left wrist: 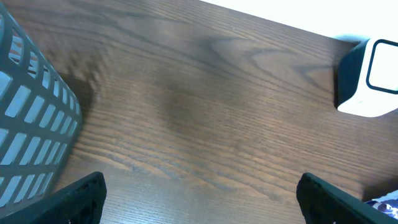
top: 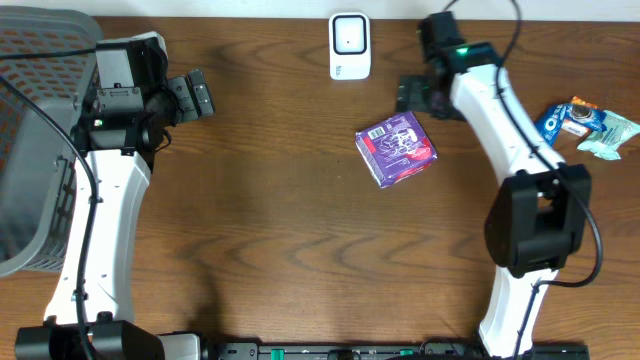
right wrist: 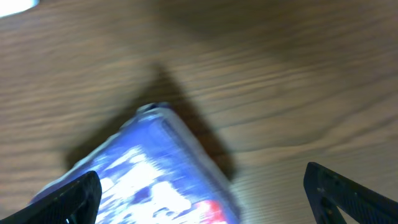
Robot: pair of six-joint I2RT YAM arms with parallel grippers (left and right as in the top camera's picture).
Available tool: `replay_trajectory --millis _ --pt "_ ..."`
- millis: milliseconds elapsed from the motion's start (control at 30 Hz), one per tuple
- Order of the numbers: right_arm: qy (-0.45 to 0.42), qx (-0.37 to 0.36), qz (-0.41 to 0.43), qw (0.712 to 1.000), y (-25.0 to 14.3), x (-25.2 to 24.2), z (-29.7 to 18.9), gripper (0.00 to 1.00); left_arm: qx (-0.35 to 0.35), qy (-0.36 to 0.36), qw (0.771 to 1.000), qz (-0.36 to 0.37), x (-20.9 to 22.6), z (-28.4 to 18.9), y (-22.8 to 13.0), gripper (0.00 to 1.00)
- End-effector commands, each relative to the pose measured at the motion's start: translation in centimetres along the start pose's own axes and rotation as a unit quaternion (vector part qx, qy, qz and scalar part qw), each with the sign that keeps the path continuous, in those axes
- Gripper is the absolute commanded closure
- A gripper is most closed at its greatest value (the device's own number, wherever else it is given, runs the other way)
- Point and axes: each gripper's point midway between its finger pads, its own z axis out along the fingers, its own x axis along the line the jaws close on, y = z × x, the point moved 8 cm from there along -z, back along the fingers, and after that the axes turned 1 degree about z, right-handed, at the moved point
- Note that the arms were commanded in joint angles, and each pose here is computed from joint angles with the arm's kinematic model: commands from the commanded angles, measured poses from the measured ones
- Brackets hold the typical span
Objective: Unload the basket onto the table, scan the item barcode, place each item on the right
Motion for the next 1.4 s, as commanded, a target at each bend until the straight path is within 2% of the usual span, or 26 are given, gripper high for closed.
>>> replay_trajectory --millis 0,100,200,400,567,667,800,933,1033,1100,1200,1367 --pt "0.029 -0.008 0.014 0.999 1.6 -2.9 -0.9 0.01 0.005 0.006 1.000 0.001 0.2 0.3 -0.2 0.02" --pt "0.144 0.012 -0.022 0.989 1.9 -3.5 -0.6 0.01 0.005 0.006 1.000 0.001 0.2 0.3 -0.2 0.02" --pt "0.221 0.024 -0.030 0.975 1.9 -4.5 0.1 0.01 0.005 0.006 1.000 0.001 0.2 0.3 -0.2 0.02" --pt "0.283 0.046 -0.014 0.958 0.3 -4.9 3.1 0.01 0.005 0.006 1.000 0.001 0.2 0.3 -0.2 0.02" --pt "0.336 0.057 -0.012 0.940 -2.1 -4.2 5.9 0.09 0.005 0.006 1.000 0.001 0.2 0.3 -0.2 0.02" --pt "0.356 0.063 -0.009 0.932 -3.5 -4.0 7.1 0.20 0.005 0.006 1.000 0.001 0.2 0.3 -0.2 0.02" --pt "0.354 0.080 0.016 0.932 -5.1 -4.1 8.5 0.43 0.005 0.006 1.000 0.001 0.2 0.3 -0.2 0.02" --pt "0.359 0.089 0.021 0.929 -6.0 -4.1 9.0 0.59 0.005 0.006 1.000 0.001 0.2 0.3 -0.2 0.02" --pt "0.363 0.090 0.023 0.927 -6.0 -3.9 8.9 0.77 0.005 0.006 1.000 0.001 0.2 0.3 -0.2 0.02" --pt "0.376 0.089 0.032 0.922 -5.7 -3.7 8.7 0.99 0.005 0.006 1.000 0.001 0.2 0.3 -0.2 0.02" --pt "0.380 0.092 0.057 0.919 -5.3 -3.6 8.3 0.99 0.005 0.006 1.000 0.001 0.2 0.3 -0.2 0.02" --pt "0.377 0.052 0.046 0.924 -3.4 -3.6 5.8 0.99 0.005 0.006 1.000 0.001 0.2 0.3 -0.2 0.02"
